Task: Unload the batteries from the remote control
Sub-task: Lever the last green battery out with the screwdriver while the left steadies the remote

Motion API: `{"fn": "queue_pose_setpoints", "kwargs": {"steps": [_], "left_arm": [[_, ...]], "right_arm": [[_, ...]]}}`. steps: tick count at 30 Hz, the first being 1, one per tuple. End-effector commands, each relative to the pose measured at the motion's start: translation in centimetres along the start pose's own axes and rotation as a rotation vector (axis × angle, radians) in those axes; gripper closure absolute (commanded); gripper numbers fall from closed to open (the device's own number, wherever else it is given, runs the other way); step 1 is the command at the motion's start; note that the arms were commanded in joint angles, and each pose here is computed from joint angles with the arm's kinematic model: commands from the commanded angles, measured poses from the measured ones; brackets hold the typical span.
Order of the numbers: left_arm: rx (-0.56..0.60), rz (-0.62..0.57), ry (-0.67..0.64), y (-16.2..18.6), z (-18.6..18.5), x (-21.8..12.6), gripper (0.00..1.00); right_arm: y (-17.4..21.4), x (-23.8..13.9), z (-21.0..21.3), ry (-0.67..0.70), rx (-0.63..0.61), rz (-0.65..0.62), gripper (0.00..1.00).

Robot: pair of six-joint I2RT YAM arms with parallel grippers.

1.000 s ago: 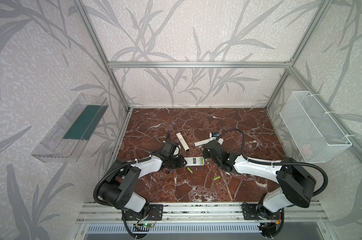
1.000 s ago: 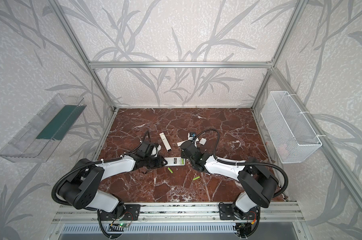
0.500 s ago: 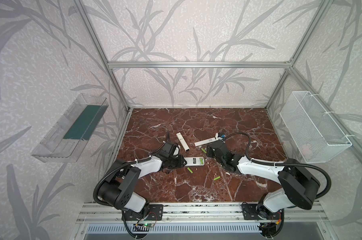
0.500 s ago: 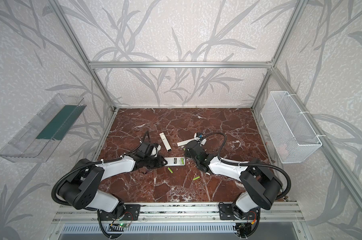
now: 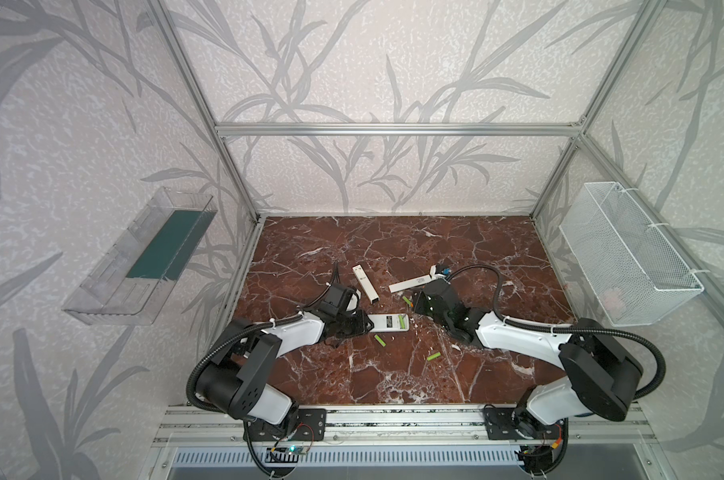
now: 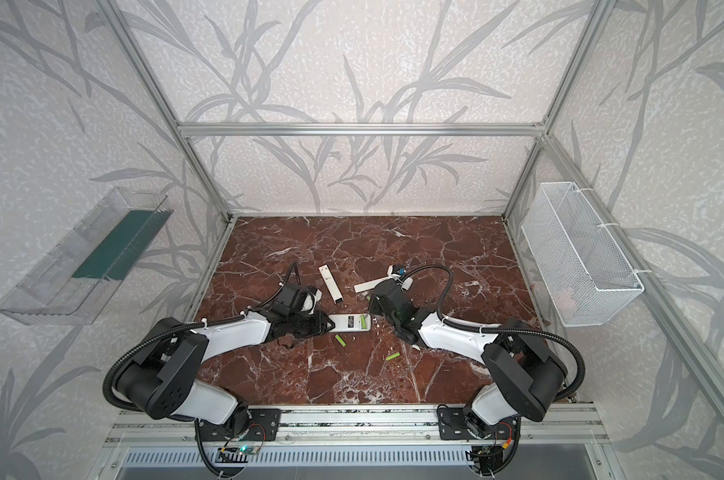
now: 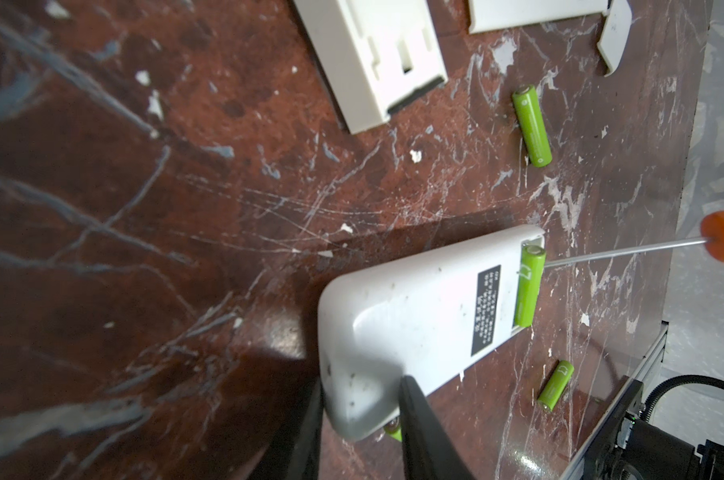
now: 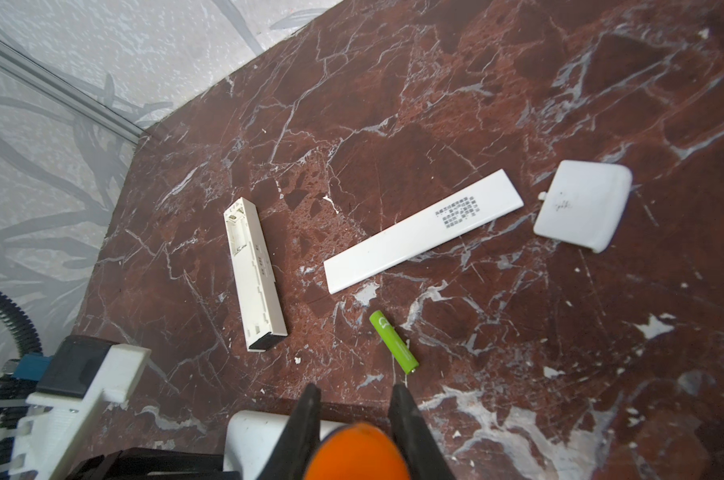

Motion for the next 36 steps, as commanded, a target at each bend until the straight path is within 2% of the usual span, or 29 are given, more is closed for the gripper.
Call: {"fn": "queue_pose_setpoints", "kwargs": {"steps": [1, 10, 36], "left_arm": [[-0.042, 0.077, -0.051, 1.9, 1.2, 0.7, 0.66], [-0.041, 0.079, -0.044, 1.6, 1.1, 0.9, 0.66], [-0.045, 0.098, -0.065, 1.8, 1.5, 1.2, 0.67]], "right_arm": [[-0.7, -0.8, 1.2, -0.062, 0.032, -0.01, 1.0], [-0.9, -1.3, 1.4, -0.063, 0.021, -0.011, 1.0], [0.0, -2.8, 0.6, -0.04, -0.002, 0.104, 1.0]]}}
Point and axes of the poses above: each gripper's point midway between its finger pads, its own x axis out along the fingers, its own z axis along the line the jaws close on, y = z × x, the point moved 8 cm from there along -x, back along the fingers, and after that the axes turned 14 degrees about x, right-handed, at the moved point
